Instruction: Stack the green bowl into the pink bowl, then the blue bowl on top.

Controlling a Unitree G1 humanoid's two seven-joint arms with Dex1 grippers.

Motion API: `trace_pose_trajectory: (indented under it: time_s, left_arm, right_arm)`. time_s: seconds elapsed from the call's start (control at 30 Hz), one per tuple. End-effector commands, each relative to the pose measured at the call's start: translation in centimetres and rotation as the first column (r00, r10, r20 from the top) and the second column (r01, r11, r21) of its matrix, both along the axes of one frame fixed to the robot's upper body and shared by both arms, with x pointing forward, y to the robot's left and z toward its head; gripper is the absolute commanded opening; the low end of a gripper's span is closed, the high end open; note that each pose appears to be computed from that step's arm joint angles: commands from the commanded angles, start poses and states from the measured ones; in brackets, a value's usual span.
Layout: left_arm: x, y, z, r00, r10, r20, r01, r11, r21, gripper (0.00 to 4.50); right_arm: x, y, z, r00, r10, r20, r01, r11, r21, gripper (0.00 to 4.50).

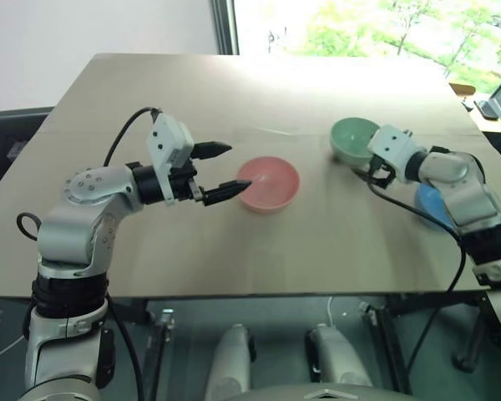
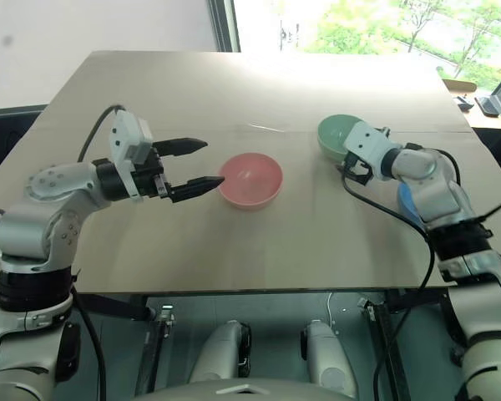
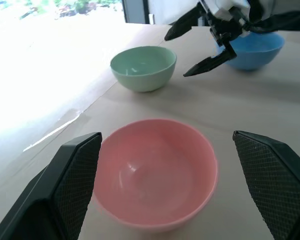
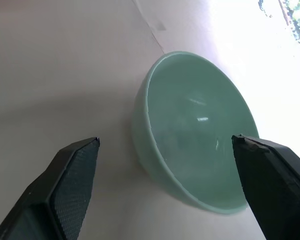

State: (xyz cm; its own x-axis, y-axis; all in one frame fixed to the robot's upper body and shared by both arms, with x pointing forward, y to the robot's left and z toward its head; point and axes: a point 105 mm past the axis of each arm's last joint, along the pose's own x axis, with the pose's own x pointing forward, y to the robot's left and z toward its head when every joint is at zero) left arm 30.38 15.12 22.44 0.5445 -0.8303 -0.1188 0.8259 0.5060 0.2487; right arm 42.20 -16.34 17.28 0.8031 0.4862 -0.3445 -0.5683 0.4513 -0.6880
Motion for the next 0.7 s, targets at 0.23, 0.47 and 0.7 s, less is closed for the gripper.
trace_pose_trajectory:
  time_s: [0.23,0.47,0.7]
  left_arm:
    - [-3.8,0.6,1.7,1.0,0.008,0.003,-0.008,0.999,-0.052,4.5]
    - [-4.7,1.6,1.4,0.999,0.028,-0.032,-0.029,0.998,-0.05,4.5]
    - [-4.1,2.6,0.7,0.993,0.113,-0.037,-0.116,0.989,-0.094,4.5]
  right_arm:
    - [2.3,0.7,-1.0,0.998,0.036,-0.06,-0.039,0.998,-0.056,2.8]
    - [2.6,1.1,-1.0,0.996,0.06,-0.064,-0.064,0.996,-0.064,0.05]
    - [-0.4,5.8,4.3,0.94,0.338,0.041,-0.341,0.938,0.071,0.02]
